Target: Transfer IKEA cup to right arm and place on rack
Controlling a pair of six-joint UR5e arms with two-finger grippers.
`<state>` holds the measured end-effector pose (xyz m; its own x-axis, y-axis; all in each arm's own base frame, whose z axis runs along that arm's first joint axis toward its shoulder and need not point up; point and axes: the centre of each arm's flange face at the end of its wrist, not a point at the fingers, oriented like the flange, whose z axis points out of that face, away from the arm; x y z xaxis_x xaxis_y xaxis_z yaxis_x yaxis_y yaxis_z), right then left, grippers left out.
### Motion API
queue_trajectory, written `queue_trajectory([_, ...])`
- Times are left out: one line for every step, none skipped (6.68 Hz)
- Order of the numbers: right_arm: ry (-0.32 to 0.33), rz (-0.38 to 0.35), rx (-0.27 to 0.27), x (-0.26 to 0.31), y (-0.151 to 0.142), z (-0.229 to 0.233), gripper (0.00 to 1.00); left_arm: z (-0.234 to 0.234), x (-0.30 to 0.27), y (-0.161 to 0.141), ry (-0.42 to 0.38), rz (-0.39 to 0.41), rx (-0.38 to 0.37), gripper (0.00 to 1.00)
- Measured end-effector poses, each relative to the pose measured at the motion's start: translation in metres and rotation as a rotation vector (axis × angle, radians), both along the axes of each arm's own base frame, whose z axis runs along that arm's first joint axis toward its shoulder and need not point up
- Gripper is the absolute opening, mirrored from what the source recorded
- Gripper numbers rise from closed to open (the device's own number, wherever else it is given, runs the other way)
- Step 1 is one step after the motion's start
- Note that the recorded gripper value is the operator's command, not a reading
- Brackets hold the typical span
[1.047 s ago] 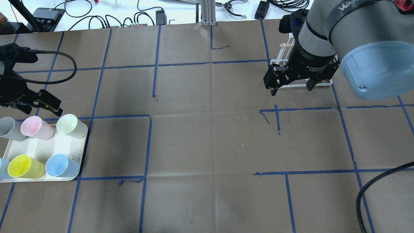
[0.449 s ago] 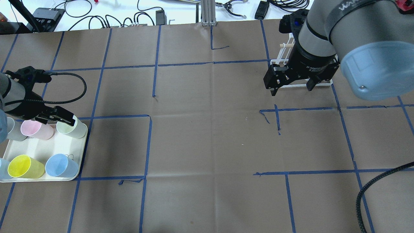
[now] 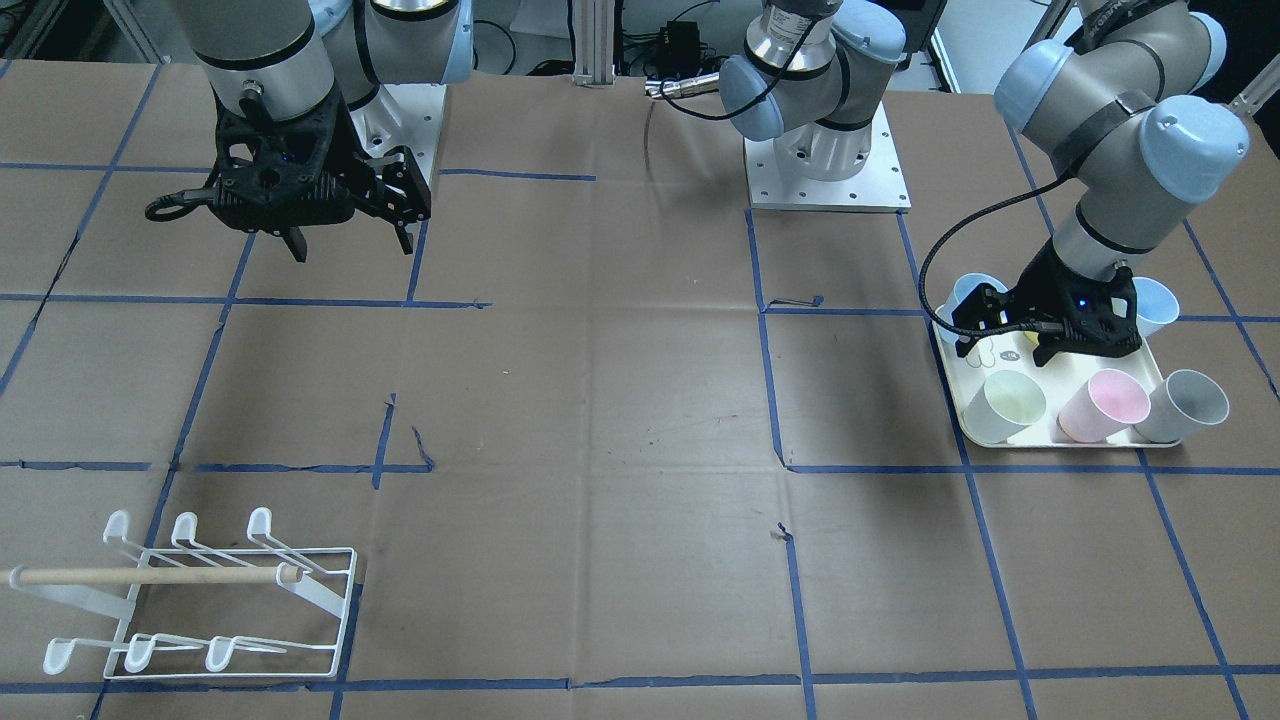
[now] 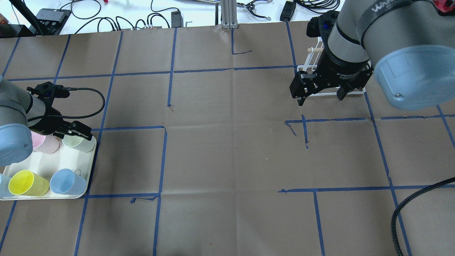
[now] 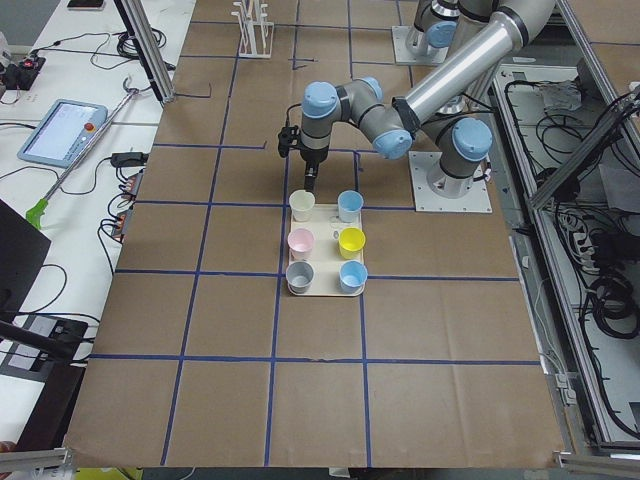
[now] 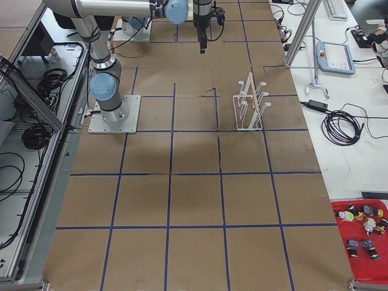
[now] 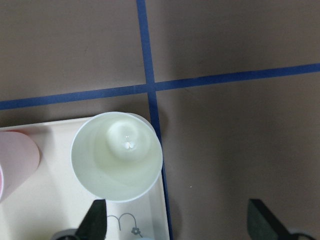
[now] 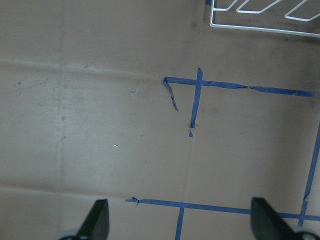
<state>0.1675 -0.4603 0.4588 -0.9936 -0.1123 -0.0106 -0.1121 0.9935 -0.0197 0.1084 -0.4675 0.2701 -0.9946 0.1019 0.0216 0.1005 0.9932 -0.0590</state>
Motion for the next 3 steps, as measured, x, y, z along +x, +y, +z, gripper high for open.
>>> queue_trajectory([-0.001,0.000,-0.001,0.000,0.000,0.000,1.00,-0.010,0.002,-0.003,0.004,0.006,0.007,0.99])
queue_trajectory([-0.003,0.000,0.000,0.000,0.000,0.000,1.00,-0.017,0.003,-0.006,0.008,0.015,0.014,0.99])
queue_trajectory([-0.005,0.000,0.000,0.001,0.000,-0.001,1.00,-0.029,0.005,-0.009,0.012,0.025,0.020,0.99])
